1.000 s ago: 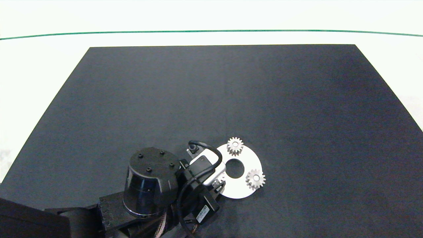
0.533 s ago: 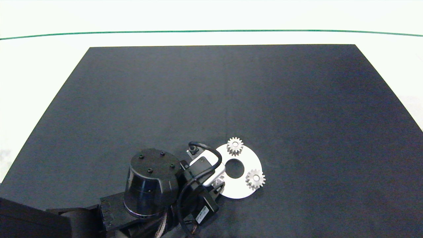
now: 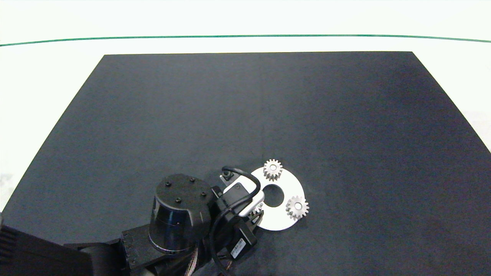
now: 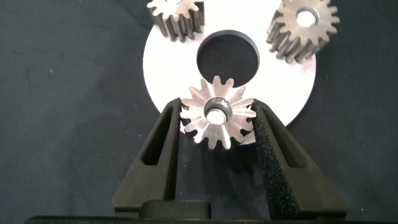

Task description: Install three planetary gears onto the carrier pins

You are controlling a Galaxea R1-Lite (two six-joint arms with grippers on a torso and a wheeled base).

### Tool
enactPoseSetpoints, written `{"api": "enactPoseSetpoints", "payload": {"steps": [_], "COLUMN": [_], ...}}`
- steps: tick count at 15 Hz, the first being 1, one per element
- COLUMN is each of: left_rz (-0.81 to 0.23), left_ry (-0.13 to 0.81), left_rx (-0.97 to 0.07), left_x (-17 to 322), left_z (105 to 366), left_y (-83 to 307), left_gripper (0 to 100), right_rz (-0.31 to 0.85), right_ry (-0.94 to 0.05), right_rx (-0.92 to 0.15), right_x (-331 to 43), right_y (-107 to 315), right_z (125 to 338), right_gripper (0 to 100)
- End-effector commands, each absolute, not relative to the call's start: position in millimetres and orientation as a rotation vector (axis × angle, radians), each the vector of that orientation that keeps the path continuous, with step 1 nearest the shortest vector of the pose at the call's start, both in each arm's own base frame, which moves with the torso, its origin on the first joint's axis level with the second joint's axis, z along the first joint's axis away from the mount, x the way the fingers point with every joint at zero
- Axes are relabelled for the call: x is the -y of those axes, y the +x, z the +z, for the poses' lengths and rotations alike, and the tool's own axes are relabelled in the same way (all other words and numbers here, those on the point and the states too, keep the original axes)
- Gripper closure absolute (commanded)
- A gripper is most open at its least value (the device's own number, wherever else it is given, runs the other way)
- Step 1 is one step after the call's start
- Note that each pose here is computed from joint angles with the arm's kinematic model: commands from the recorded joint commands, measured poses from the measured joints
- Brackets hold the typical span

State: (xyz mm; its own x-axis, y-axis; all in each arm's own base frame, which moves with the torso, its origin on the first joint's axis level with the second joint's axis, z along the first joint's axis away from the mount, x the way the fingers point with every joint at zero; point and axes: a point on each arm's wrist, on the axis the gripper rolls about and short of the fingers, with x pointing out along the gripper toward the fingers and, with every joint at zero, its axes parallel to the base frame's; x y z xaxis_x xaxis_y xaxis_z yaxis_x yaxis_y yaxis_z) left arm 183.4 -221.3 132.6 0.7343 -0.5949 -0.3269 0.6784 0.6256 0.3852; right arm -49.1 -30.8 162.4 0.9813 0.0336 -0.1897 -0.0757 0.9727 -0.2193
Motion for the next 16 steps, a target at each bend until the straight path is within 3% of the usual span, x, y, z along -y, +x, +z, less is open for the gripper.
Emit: {"api": "enactPoseSetpoints", "payload": {"steps": [1,2,9,12,14,16], "left_rz": [-0.733,-0.734,-0.728,-0.707,-0.584,-0.407], "left_ry": [0.518,0.517,0.511,0.496,0.473,0.507], "left_rx": [-0.178,-0.177,-0.168,-0.148,-0.091,-0.118], "left_x": [221,221,218,199,161,105], "left_z": [131,131,134,144,169,189], "left_y": [183,183,183,172,176,173], "left_gripper": [87,0,0,0,0,0], "right_rz": [0.054,0.054,0.052,0.052,0.049,0.049], "right_ry": [-0.231,-0.231,-0.229,-0.230,-0.222,-0.220], "right_rx": [-0.189,-0.189,-0.185,-0.184,-0.165,-0.157], "right_x": [31,31,31,31,32,31], "right_y": [-49,-49,-50,-49,-51,-51], "right_z": [162,162,163,166,173,182], "right_gripper": [0,0,0,0,0,0]}}
